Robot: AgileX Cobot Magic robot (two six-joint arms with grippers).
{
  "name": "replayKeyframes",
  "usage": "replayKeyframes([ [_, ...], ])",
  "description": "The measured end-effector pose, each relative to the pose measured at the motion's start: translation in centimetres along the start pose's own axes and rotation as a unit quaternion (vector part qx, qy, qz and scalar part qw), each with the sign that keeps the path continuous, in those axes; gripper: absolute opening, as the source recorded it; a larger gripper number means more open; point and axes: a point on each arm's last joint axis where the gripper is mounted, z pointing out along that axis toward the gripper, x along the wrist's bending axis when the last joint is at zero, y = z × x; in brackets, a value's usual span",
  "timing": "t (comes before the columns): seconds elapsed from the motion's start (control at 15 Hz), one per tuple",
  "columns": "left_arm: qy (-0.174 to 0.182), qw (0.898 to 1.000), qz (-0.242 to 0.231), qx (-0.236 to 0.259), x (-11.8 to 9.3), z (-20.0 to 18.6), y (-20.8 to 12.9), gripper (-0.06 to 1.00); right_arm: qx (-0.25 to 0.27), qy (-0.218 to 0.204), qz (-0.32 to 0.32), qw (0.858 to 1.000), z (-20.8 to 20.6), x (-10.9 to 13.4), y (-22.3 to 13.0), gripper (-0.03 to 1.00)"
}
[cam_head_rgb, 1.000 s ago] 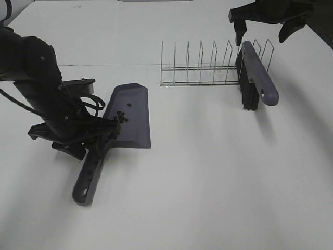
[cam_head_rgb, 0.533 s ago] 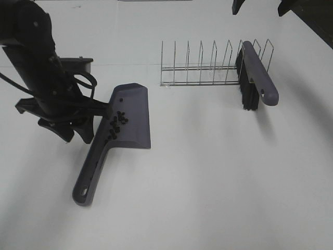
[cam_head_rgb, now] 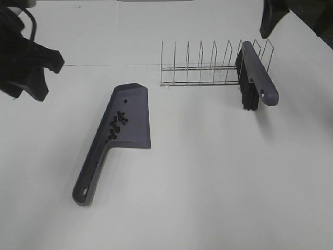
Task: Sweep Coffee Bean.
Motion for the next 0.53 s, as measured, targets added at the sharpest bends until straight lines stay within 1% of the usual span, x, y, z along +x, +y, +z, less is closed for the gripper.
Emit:
replayKeyframes([
  [0.2,-0.001,1.0,-0.004,-0.015,0.9,-2.2,-4.0,0.39,0.02,0.005,0.0,1.0,-2.2,0.0,-5.7,0.86],
  [0.27,-0.002,1.0,-0.011,-0.02,1.5,-2.9,-7.0,0.39,0.027,0.01,0.002,1.0,-3.3,0.1,-9.7,0.86],
  [0.33,-0.003,1.0,-0.013,-0.025,1.8,-3.3,-8.4,0.39,0.027,0.011,0.003,1.0,-3.9,0.1,-11.8,0.86],
  [0.4,-0.008,0.999,-0.015,-0.032,2.0,-3.8,-9.7,0.39,0.026,0.011,0.003,1.0,-4.3,0.0,-13.6,0.86],
  [0.47,-0.011,0.999,-0.015,-0.039,2.1,-4.1,-10.4,0.39,0.025,0.011,0.003,1.0,-4.5,0.0,-14.6,0.86],
  [0.53,-0.016,0.998,-0.017,-0.054,2.3,-4.7,-11.5,0.39,0.021,0.011,0.003,1.0,-4.8,0.0,-16.3,0.86],
])
